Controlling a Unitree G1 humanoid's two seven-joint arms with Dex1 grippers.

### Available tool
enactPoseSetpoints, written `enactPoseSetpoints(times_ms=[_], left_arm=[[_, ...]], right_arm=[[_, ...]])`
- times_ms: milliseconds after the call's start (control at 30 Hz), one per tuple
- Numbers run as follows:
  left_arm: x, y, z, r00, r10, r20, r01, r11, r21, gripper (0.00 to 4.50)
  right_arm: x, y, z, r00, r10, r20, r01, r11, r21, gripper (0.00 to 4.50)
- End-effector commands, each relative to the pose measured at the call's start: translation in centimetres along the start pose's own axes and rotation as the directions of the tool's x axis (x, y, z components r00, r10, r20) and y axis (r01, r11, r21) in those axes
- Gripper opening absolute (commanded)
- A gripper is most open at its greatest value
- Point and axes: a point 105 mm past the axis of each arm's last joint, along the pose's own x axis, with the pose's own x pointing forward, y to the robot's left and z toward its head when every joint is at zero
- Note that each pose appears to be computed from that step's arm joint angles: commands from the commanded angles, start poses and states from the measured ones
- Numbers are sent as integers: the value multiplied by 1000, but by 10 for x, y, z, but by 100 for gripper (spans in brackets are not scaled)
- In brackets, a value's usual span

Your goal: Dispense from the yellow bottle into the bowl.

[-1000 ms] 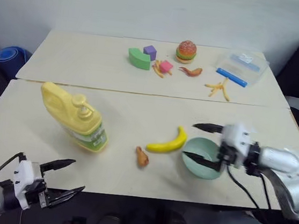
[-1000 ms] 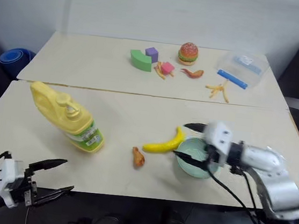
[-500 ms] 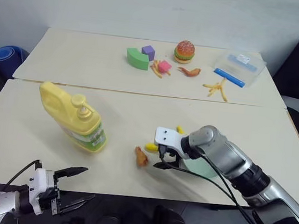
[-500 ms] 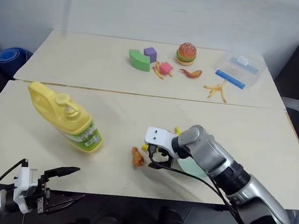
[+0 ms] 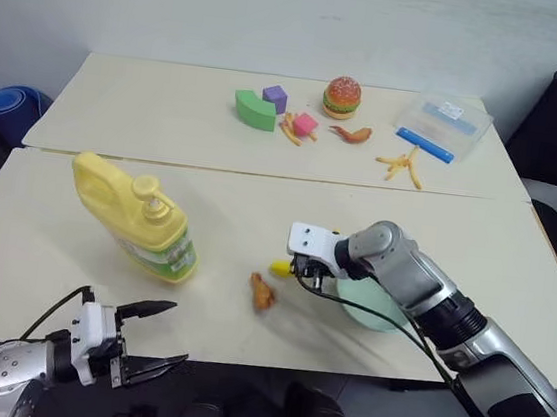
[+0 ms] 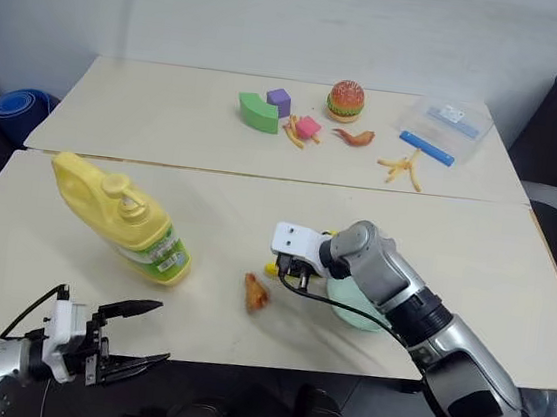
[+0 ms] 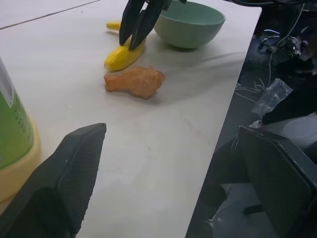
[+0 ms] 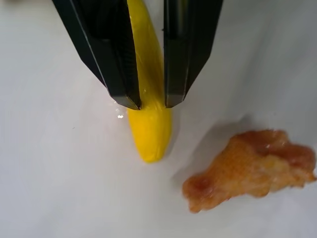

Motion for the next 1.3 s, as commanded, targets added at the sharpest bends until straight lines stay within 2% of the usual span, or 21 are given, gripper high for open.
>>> enactPoseSetpoints(times_ms=[33,67,200,333,500,600,833,867,1000,1067,1133,1200,1300], left_arm=[[5,1,9,1000,-16,11,16,1000,22,450],[5,1,9,1000,-17,10,17,1000,24,450],[7,3,12,1000,-16,12,16,1000,27,450],[10,2,17,1000,-18,17,17,999,29,450],[17,1,27,999,-33,43,32,999,33,450],[20,1,35,997,-29,75,26,999,31,450],[27,-2,45,992,-22,123,22,1000,2,450],[28,-2,45,992,-25,121,25,1000,2,450],[32,-2,46,992,-38,121,38,999,3,450],[34,-3,46,992,-52,119,51,999,12,450],[35,-3,47,991,-59,119,58,998,19,450],[35,-3,48,991,-65,119,62,998,27,450],[37,-5,48,989,-87,119,87,996,10,450]], right_arm=[[-20,-7,24,994,-13,109,9,999,34,114],[-22,-8,23,994,-14,106,10,999,37,134],[-25,-9,23,995,-41,93,40,999,7,269],[-18,-1,1,999,31,-28,-31,999,17,411],[6,-1,-27,990,46,-134,-41,998,43,411],[10,-7,-24,995,22,-99,-18,999,39,346],[-20,-19,19,992,5,126,-2,1000,-25,95],[-29,-23,28,983,-7,185,16,999,-43,77],[-69,-32,59,906,-34,422,60,997,-50,73],[-99,-38,57,887,-64,457,95,994,-46,73],[-124,-42,45,892,-97,442,121,992,-25,73],[-147,-48,20,919,-164,358,167,986,22,73],[-200,-63,-60,930,-362,71,341,917,209,73]])
